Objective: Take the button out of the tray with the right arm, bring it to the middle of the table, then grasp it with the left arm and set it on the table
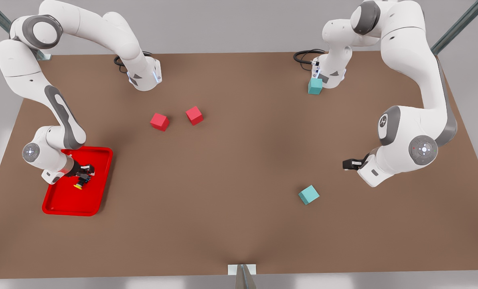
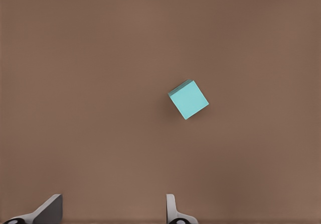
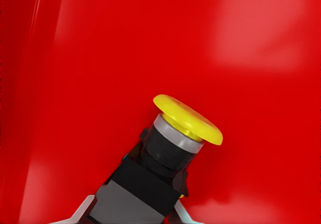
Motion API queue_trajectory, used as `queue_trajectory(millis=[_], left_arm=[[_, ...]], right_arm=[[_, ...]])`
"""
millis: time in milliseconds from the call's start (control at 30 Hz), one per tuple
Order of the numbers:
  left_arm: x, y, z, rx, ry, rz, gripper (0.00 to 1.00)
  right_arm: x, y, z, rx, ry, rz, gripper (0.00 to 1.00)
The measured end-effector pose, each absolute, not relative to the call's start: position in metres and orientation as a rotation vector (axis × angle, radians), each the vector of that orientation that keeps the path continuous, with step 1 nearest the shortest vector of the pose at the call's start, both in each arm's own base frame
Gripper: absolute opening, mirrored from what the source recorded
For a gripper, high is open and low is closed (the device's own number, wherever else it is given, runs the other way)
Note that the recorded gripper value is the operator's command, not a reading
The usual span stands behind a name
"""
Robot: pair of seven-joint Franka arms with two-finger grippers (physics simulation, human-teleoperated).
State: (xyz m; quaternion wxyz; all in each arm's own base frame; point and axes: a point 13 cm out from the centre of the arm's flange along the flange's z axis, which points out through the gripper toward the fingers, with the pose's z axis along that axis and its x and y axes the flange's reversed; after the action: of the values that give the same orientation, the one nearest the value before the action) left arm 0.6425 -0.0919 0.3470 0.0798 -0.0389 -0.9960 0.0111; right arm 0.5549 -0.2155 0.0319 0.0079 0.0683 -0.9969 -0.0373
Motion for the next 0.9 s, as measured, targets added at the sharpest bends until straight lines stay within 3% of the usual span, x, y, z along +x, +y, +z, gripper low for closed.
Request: queue_trajectory(millis=[300,567,867,900], left_arm=[[0.642,-0.093,0.347,-0.118,-2.978,0.033,1.00],[0.642,-0.093,0.348,-0.117,-2.980,0.033,1.00],[0.641,-0.099,0.351,-0.117,-2.984,0.031,1.00],[0.641,-0.099,0.351,-0.115,-2.984,0.031,1.00]], right_arm=[[0.558,-0.214,0.037,0.209,-3.121,-0.097,0.58],[0.560,-0.214,0.039,0.200,-3.123,-0.092,0.49],[0.564,-0.210,0.046,0.178,-3.126,-0.074,0.49],[0.565,-0.209,0.048,0.167,-3.125,-0.070,1.00]])
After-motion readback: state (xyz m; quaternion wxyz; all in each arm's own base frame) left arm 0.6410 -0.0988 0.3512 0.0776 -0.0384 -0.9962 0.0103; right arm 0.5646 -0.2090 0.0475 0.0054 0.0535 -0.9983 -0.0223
